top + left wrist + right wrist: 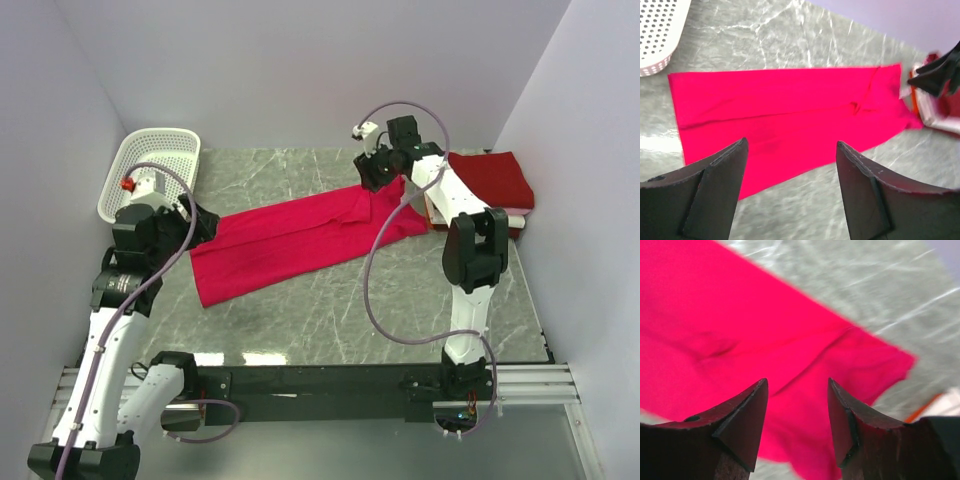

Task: Fold and stack the t-shirts
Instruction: Fold the tshirt

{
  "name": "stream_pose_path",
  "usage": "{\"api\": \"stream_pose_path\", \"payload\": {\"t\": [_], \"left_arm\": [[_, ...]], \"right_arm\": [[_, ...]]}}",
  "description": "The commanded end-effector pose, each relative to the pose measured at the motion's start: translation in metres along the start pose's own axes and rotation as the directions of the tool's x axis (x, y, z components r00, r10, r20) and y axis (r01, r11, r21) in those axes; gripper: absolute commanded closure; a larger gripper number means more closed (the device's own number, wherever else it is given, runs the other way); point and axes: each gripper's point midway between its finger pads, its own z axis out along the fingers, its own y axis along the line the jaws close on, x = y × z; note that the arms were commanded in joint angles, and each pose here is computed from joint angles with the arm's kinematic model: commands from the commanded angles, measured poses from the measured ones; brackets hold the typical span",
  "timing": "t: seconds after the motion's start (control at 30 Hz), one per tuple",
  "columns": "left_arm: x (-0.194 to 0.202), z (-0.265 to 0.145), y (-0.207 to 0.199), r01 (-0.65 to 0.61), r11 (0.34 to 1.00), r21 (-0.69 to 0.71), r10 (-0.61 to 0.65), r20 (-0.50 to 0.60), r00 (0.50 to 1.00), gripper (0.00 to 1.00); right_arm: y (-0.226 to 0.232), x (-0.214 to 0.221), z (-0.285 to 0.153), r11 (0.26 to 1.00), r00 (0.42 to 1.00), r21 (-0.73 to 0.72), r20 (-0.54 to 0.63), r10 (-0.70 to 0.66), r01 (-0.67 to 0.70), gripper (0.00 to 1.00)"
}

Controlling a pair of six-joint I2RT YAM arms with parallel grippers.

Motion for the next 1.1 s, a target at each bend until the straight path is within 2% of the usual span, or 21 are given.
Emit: {"api": "stream_pose_path", "payload": {"t": [0.0, 0.03, 0.23, 0.47, 0.7, 0.8, 0.87, 0.97, 1.07], "left_arm": [[0.004, -0.001, -0.003, -0.15, 0.987, 0.057, 0.152, -0.024, 0.988, 0.24], [0.01, 0.0, -0.002, -0.169, 0.983, 0.071, 0.172, -0.036, 0.984, 0.24], [0.032, -0.001, 0.009, -0.222, 0.971, 0.084, 0.227, -0.049, 0.973, 0.24], [0.047, -0.002, 0.019, -0.218, 0.972, 0.082, 0.22, -0.009, 0.976, 0.24], [0.044, -0.005, 0.02, -0.223, 0.972, 0.071, 0.222, 0.014, 0.975, 0.24], [0.045, -0.004, 0.022, -0.222, 0.973, 0.062, 0.222, 0.008, 0.975, 0.23], [0.046, -0.003, 0.023, -0.22, 0.974, 0.058, 0.221, 0.0, 0.975, 0.23], [0.047, -0.001, 0.025, -0.218, 0.975, 0.051, 0.219, -0.008, 0.976, 0.24], [0.047, 0.0, 0.027, -0.218, 0.975, 0.041, 0.218, -0.01, 0.976, 0.24]], "right_arm": [[0.04, 0.026, -0.008, 0.97, 0.981, -0.164, -0.097, 0.168, -0.182, 0.43], [0.046, 0.036, -0.002, 0.956, 0.966, -0.164, -0.132, 0.223, -0.243, 0.43], [0.046, 0.059, 0.023, 0.903, 0.904, -0.136, -0.201, 0.378, -0.408, 0.42], [0.032, 0.081, 0.046, 0.868, 0.845, -0.022, -0.243, 0.476, -0.495, 0.39], [0.043, 0.09, 0.06, 0.836, 0.812, -0.07, -0.291, 0.505, -0.545, 0.39], [0.046, 0.088, 0.061, 0.823, 0.808, -0.102, -0.29, 0.513, -0.559, 0.44], [0.045, 0.079, 0.058, 0.824, 0.818, -0.121, -0.27, 0.509, -0.553, 0.53], [0.046, 0.062, 0.053, 0.816, 0.825, -0.165, -0.239, 0.512, -0.554, 0.59], [0.048, 0.044, 0.055, 0.794, 0.818, -0.212, -0.228, 0.528, -0.57, 0.61]]}}
